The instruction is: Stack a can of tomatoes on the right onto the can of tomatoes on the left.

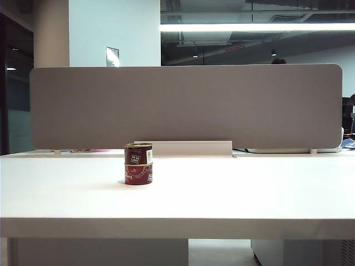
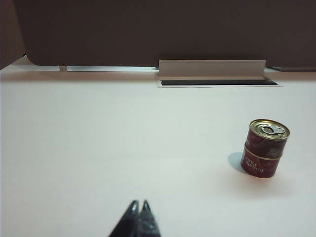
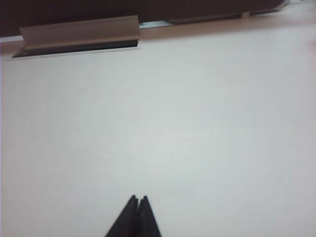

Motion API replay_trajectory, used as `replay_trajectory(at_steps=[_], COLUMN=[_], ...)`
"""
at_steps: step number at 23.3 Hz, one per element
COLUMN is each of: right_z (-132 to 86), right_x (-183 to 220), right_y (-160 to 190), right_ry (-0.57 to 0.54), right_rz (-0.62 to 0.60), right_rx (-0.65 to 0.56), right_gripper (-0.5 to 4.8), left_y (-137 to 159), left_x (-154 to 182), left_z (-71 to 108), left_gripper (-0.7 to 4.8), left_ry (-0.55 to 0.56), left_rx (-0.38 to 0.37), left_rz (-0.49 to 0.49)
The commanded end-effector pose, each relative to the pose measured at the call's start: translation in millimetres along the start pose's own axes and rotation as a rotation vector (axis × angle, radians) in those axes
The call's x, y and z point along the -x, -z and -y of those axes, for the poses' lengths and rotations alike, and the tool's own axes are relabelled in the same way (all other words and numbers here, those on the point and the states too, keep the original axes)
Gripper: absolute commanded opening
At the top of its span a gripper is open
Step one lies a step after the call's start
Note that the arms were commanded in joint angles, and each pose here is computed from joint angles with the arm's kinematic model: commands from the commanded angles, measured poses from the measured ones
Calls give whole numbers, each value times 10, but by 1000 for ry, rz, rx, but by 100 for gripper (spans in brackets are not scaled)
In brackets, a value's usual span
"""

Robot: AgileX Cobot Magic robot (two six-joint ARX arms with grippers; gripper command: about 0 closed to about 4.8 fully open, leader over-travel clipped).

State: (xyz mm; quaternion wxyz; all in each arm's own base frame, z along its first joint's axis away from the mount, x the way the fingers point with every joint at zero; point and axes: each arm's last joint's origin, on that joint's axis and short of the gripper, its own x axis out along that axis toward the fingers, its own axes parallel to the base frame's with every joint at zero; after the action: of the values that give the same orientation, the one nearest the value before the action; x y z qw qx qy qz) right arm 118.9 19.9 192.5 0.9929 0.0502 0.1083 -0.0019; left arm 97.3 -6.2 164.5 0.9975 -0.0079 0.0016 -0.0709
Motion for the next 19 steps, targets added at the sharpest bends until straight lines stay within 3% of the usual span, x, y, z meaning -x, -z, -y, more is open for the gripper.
replay_trajectory(at_steps=[1, 10, 19], right_z=[31, 111, 218], right_x=[50, 145, 131], right_y=[137, 467, 471], right_ry=[6, -18, -4], right_rz=[-7, -13, 36], right_rx=[-6, -13, -37], right_gripper=[-5, -5, -5], left_y=[-20, -19, -18], left_x=[2, 2, 2], left_z=[0, 0, 0], left_gripper=[-6, -6, -6], left_ry=[0, 0, 0], left_rx=[-3, -3, -2], left_rz=[13, 12, 11])
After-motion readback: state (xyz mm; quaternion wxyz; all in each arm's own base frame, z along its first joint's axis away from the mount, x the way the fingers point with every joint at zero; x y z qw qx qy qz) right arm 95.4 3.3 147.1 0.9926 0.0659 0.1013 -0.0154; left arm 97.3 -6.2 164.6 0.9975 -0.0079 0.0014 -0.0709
